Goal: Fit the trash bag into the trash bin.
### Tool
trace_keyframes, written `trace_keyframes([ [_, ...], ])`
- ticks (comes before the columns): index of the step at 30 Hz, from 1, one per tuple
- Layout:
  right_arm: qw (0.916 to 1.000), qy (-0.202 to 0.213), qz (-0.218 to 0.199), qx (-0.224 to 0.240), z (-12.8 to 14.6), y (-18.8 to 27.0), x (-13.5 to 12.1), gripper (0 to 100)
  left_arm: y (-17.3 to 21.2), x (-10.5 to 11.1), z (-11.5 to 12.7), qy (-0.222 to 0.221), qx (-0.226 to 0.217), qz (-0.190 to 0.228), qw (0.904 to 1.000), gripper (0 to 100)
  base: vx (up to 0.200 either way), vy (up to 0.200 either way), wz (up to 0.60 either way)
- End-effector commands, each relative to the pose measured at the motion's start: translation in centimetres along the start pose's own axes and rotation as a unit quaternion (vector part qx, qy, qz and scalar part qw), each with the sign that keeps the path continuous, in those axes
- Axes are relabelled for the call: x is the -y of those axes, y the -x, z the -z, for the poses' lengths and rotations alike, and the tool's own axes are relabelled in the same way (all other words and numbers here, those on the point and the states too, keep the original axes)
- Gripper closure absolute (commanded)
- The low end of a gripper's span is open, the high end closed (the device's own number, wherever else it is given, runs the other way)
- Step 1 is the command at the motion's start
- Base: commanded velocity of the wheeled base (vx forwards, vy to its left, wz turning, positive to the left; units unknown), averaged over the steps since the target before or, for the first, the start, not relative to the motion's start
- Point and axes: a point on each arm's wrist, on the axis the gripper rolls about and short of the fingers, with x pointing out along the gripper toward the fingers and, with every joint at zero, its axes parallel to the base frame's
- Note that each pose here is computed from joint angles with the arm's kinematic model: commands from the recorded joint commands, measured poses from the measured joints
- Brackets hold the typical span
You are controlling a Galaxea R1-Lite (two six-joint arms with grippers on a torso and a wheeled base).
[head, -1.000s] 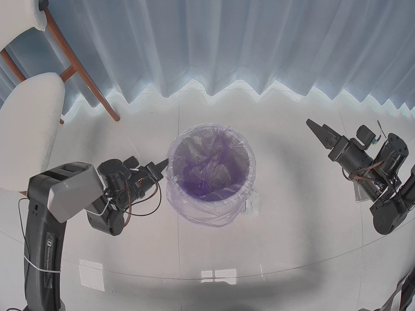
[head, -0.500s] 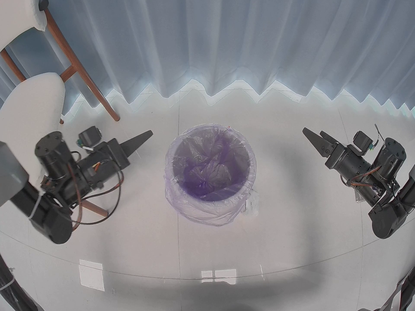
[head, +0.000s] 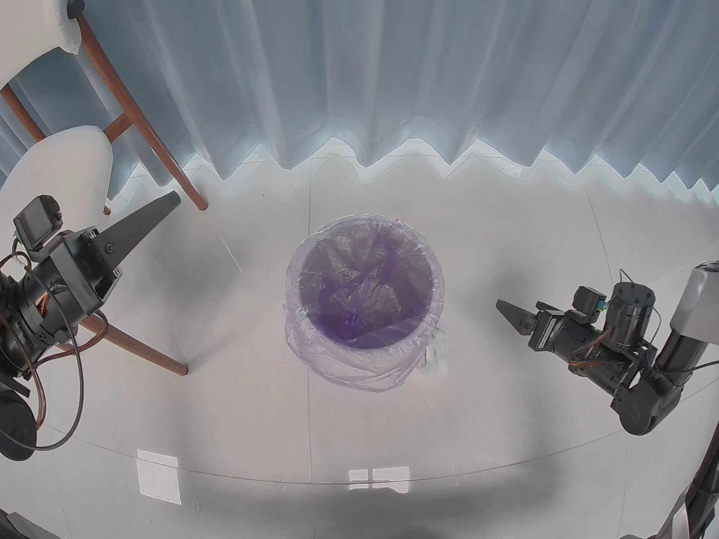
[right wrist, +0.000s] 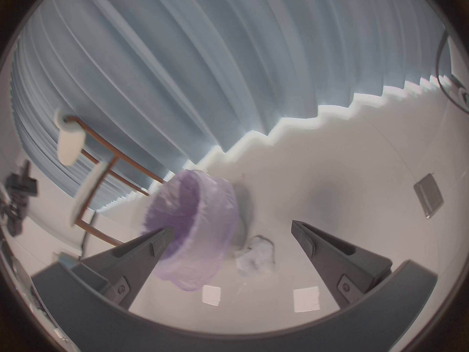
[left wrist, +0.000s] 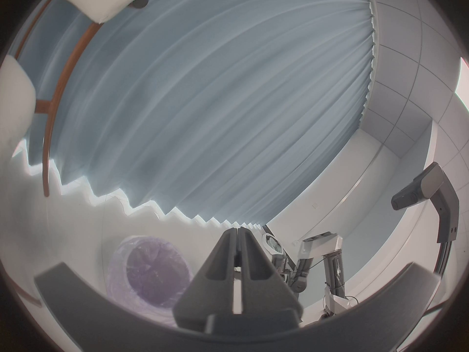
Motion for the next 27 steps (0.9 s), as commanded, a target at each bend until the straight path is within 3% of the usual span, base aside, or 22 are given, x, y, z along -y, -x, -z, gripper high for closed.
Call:
trace_keyframes([
  [1, 0.9949, 0.034, 0.078, -0.055, 5.1, -5.1, 2.4, 0, 0.7, 0.9, -1.1, -0.023, 0.018, 0.005, 0.9996, 100, 0.0, 0.0, 0.0],
  [10, 0.9955, 0.038, 0.066, -0.056, 7.1, -8.3, 2.4, 0, 1.0, 1.1, -1.2, -0.041, 0.028, 0.008, 0.9987, 100, 0.0, 0.0, 0.0],
  [16, 0.9934, 0.063, 0.057, -0.076, 11.0, -10.9, 2.5, 0, 1.1, 1.0, -1.0, -0.037, 0.025, 0.005, 0.999, 100, 0.0, 0.0, 0.0],
  [18, 0.9931, 0.067, 0.059, -0.077, 11.3, -11.0, 2.6, 0, 1.1, 1.0, -1.0, -0.037, 0.025, 0.005, 0.999, 100, 0.0, 0.0, 0.0],
  [19, 0.9904, 0.101, 0.074, -0.06, 12.8, -11.9, 2.5, 0, 1.1, 1.0, -0.9, -0.037, 0.024, 0.006, 0.999, 100, 0.0, 0.0, 0.0],
  [27, 0.9809, 0.181, 0.058, -0.041, 13.4, -12.0, 1.9, 0, 1.1, 1.0, -0.8, -0.033, 0.021, 0.006, 0.9992, 100, 0.0, 0.0, 0.0],
])
